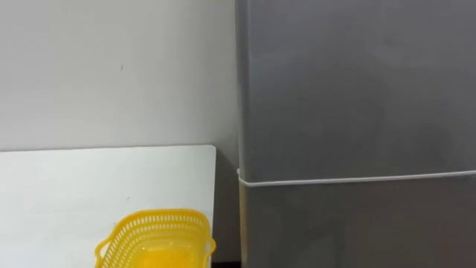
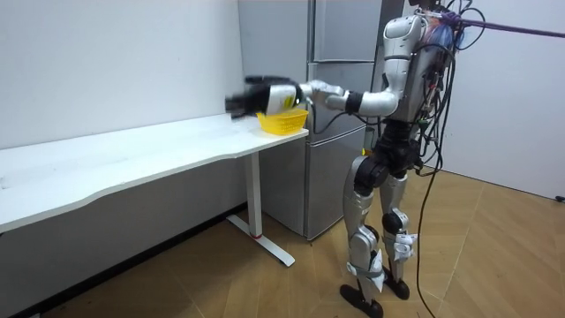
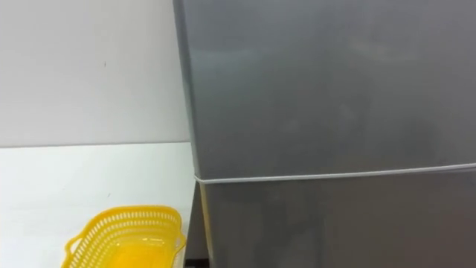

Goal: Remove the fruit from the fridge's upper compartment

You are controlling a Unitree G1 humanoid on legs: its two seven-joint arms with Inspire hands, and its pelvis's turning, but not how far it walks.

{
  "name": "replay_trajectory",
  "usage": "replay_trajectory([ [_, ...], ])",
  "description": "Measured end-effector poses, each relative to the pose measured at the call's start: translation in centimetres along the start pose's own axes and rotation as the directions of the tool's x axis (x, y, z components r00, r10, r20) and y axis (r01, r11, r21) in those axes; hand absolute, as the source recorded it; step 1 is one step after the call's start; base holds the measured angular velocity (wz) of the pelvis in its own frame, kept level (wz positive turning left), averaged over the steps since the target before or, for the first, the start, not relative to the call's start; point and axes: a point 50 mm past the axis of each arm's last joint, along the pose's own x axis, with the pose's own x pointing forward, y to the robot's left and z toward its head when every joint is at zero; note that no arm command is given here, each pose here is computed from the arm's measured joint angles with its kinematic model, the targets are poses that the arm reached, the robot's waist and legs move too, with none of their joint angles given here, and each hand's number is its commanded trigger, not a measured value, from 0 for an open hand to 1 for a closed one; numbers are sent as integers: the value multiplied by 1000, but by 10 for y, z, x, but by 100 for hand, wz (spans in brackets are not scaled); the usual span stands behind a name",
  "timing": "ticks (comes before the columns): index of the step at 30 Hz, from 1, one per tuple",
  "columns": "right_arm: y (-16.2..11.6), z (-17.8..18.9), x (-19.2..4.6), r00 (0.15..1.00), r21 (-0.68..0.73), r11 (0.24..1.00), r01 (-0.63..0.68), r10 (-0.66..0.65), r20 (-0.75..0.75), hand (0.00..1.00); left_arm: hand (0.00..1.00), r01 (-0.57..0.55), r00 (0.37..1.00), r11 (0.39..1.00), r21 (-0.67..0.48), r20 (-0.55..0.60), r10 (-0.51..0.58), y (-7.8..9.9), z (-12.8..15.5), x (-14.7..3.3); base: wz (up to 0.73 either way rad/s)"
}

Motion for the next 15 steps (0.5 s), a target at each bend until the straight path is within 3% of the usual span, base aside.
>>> replay_trajectory([
  [4,-2,-7,-1,1000,2,1000,-1,1,-16,0,0,152,975,988,-40,169,-144,-19,35,-4,0],
  [9,-5,-11,-1,999,43,999,-7,8,-31,0,0,341,905,939,37,259,-339,-41,50,-15,15],
  [11,-7,-10,-1,1000,46,999,-4,4,-19,0,0,487,834,873,34,280,-476,-62,58,-22,0],
  [15,-15,-2,-1,1000,22,1000,-3,3,1,0,0,683,690,728,50,283,-667,-84,63,-38,0],
])
